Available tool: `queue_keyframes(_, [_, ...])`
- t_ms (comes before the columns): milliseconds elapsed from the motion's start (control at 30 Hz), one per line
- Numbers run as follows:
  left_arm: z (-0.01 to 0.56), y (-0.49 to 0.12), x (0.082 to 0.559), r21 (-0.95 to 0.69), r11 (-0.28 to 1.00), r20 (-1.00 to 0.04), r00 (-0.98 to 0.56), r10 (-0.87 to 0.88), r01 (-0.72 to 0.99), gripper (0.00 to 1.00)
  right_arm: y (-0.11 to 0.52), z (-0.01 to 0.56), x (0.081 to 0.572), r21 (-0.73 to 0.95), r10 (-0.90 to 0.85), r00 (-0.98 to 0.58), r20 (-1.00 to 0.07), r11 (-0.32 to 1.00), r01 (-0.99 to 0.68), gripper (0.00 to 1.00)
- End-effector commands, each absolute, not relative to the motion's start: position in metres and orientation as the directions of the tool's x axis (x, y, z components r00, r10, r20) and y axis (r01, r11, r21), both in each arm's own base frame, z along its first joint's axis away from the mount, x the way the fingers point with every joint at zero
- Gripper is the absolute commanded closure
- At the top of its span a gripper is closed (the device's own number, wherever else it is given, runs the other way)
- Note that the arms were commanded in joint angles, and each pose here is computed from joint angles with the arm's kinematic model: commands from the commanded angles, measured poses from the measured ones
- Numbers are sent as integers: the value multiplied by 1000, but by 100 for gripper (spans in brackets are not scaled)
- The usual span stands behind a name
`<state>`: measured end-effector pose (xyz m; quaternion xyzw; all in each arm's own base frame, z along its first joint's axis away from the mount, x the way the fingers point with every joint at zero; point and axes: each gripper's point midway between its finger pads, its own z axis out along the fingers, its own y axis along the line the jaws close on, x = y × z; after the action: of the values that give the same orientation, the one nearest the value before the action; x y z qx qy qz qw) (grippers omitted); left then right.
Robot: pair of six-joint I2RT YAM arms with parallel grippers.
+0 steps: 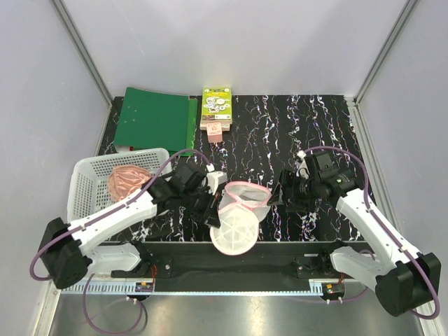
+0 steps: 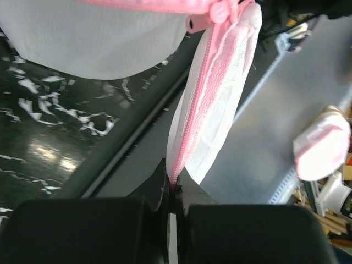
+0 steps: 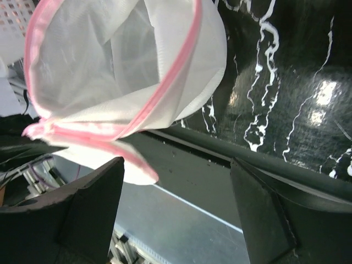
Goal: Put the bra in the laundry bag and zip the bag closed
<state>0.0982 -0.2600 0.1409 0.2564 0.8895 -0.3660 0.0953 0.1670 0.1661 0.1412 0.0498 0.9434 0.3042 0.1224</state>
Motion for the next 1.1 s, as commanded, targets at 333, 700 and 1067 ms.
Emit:
queue_keyframes(333, [135,-195,169,-267,868,-528,-817,232,419,22,159,147,190,550,216,-924,-317,835,6,13])
queue_keyframes(700, [202,-115,189,-305,951,-664,-728,-168,58,7,181,113,259,512,225,-939,-261,857,63,17])
queue_keyframes(1067, [192,-54,223,-443,819,-483,-673,-560,-364,14,193,53,260,525,198,-968,-153,846,90,61])
